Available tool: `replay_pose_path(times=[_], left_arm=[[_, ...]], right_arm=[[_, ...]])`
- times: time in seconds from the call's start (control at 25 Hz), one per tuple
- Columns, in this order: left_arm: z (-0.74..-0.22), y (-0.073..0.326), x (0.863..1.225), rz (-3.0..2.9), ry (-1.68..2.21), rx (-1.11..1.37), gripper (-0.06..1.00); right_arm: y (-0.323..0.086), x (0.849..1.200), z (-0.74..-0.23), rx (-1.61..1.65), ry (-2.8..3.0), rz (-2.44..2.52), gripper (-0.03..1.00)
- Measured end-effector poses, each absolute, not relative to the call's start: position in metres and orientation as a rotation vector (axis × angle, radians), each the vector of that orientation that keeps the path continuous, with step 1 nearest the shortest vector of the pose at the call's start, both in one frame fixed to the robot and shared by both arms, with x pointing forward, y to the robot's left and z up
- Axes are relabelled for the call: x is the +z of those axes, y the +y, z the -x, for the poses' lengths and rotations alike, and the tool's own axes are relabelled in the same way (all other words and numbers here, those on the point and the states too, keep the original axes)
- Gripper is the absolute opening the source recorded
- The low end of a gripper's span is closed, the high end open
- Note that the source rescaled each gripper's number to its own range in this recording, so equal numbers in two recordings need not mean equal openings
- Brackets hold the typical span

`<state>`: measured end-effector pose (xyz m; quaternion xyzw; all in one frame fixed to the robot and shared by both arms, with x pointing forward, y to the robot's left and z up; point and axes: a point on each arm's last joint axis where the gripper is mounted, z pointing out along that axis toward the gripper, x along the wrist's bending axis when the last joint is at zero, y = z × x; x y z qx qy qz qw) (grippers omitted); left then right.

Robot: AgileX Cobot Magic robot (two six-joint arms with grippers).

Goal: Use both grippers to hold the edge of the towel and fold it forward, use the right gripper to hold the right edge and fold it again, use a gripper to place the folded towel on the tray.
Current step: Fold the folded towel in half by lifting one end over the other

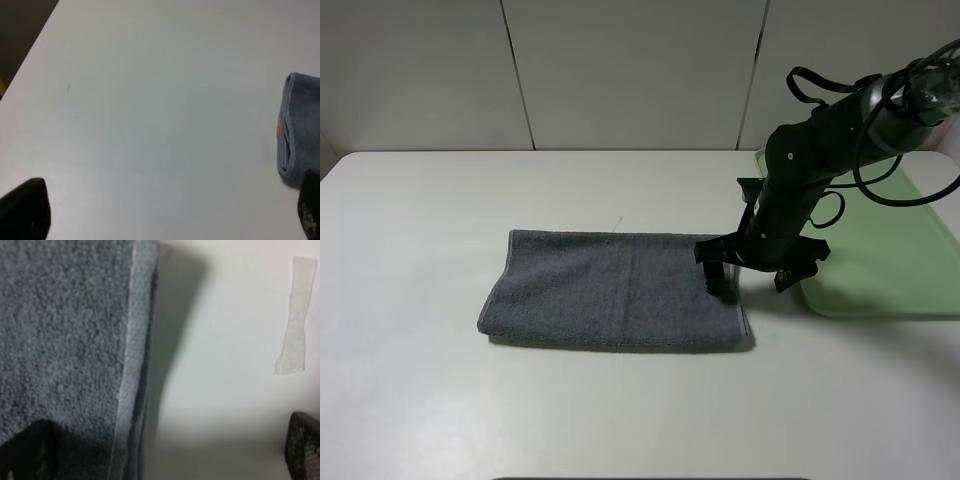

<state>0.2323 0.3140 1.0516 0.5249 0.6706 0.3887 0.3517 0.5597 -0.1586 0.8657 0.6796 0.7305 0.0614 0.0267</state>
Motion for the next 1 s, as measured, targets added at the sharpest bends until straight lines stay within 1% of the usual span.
replay_pose_path(times=[0.04,0.08,0.16,0.4,0.56,0.6,1.0], left_arm=[[-0.2323,0.314,1.0516,-1.359,1.736,1.006,1.0],[-0.2323,0.314,1.0516,-1.359,1.736,1.006,1.0],[-0.2323,0.314,1.0516,-1.359,1.736,1.006,1.0],[-0.2323,0.314,1.0516,-1.359,1.736,1.006,1.0],[-0.2323,0.314,1.0516,-1.359,1.736,1.006,1.0],[-0.2323,0.314,1.0516,-1.359,1.736,1.006,1.0],[-0.2323,0.314,1.0516,-1.359,1.736,1.006,1.0]], right_arm=[[-0.1586,0.8657,-0.5597,0.189,2.258,-2.098,1.0],[-0.1586,0.8657,-0.5597,0.189,2.259,-2.097,0.96],[-0.1579,0.8658,-0.5602,0.202,2.257,-2.093,0.84],[-0.1562,0.8663,-0.5627,0.243,2.241,-2.099,0.32],[-0.156,0.8665,-0.5631,0.246,2.241,-2.097,0.07],[-0.156,0.8665,-0.5631,0.246,2.241,-2.097,0.04],[-0.1566,0.87,-0.563,0.247,2.245,-2.082,0.04]])
